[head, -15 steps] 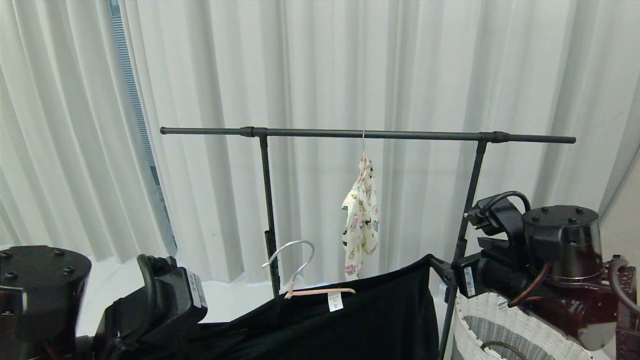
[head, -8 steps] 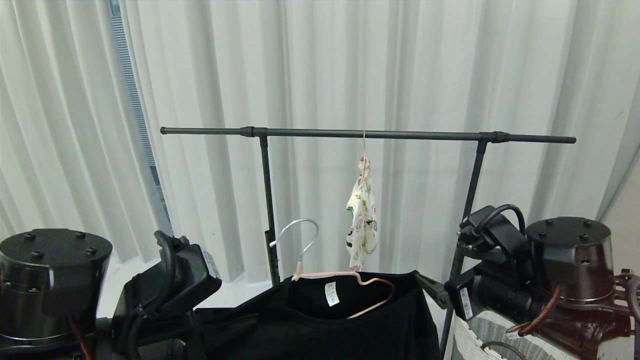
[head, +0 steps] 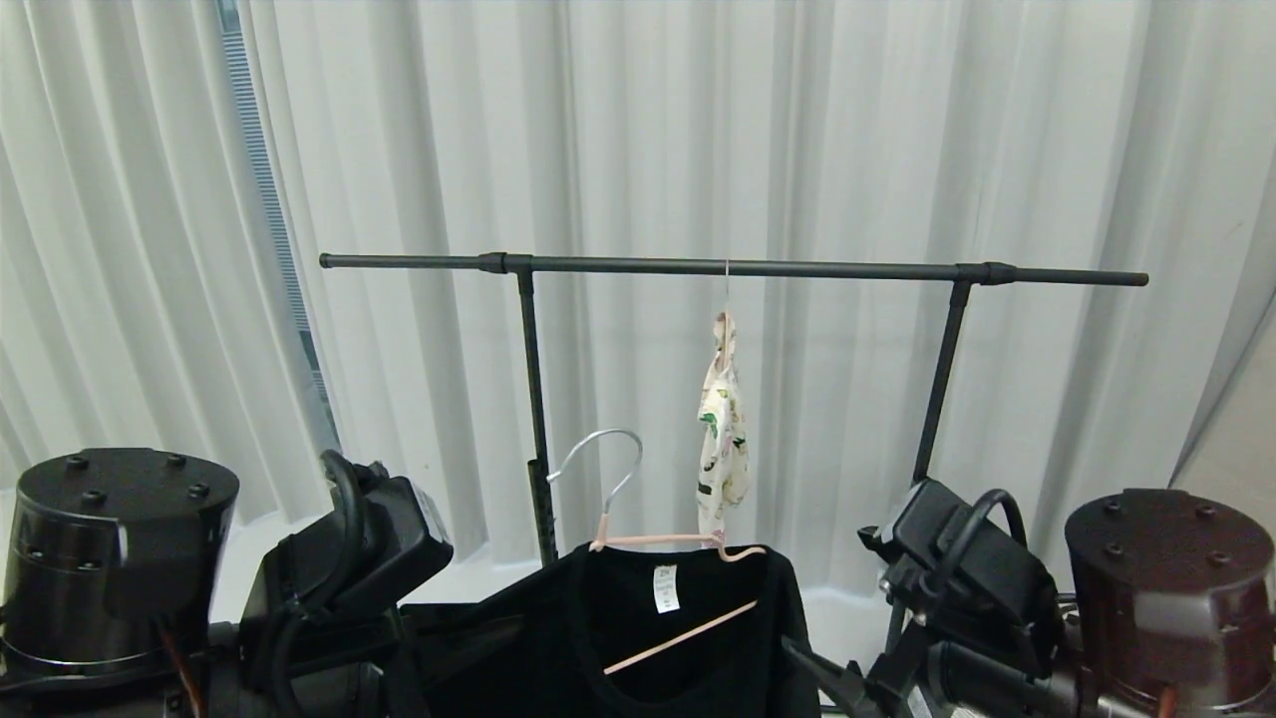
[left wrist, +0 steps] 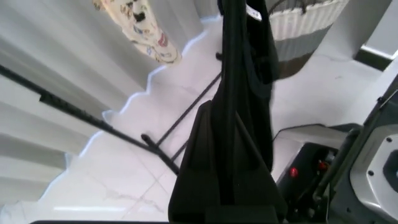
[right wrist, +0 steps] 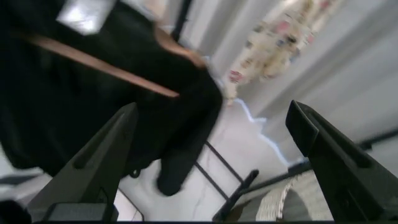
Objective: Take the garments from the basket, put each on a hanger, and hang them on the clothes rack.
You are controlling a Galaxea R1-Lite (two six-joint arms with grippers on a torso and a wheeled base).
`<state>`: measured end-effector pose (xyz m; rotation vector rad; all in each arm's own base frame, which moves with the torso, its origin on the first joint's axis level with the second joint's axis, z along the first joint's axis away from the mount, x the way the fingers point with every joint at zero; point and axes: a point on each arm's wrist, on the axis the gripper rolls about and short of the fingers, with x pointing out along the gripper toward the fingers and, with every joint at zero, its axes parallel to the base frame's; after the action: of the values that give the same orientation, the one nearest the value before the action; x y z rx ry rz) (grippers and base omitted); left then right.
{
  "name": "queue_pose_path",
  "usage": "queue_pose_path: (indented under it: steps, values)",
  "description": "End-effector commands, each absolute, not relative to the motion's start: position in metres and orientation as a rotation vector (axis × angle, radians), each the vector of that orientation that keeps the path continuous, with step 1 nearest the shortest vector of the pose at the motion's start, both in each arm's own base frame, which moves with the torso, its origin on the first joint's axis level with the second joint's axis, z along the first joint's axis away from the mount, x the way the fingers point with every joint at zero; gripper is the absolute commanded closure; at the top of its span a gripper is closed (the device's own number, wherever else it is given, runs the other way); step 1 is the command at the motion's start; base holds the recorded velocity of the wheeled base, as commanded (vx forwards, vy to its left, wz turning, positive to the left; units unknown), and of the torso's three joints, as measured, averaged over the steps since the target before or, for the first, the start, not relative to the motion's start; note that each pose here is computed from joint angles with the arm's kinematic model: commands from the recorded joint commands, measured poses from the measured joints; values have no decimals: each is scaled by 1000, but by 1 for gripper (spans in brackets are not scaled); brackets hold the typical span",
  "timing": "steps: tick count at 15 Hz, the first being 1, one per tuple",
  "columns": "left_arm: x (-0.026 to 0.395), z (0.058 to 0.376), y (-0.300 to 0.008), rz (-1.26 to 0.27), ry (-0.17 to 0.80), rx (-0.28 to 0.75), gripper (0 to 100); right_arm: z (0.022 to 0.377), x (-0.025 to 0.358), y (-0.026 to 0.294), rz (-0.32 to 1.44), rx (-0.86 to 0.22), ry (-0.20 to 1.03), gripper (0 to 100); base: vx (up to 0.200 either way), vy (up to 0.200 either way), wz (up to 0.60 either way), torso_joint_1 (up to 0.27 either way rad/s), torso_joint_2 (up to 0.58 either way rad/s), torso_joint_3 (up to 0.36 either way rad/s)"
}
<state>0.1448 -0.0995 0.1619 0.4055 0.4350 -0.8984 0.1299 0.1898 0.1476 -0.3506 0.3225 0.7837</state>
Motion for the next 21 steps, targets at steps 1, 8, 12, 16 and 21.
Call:
queue_pose_path:
  steps: [1, 8, 12, 16, 21]
  values:
    - [144, 161, -100, -912, 428, 403, 100, 148, 118, 185, 821, -374, 306, 0, 0, 0, 0, 0, 0, 0]
    - [143, 151, -97, -1132, 317, 434, 100, 196, 111, 169, 1104, -481, 293, 0, 0, 0, 0, 0, 0, 0]
    - [140, 150, -100, -1213, 258, 495, 100, 193, 117, 183, 1249, -567, 324, 0, 0, 0, 0, 0, 0, 0]
    - [129, 156, -107, -1276, 200, 509, 100, 175, 126, 209, 1323, -591, 396, 0, 0, 0, 0, 0, 0, 0]
    - [121, 160, -113, -1328, 162, 518, 100, 169, 128, 209, 1320, -591, 423, 0, 0, 0, 0, 0, 0, 0]
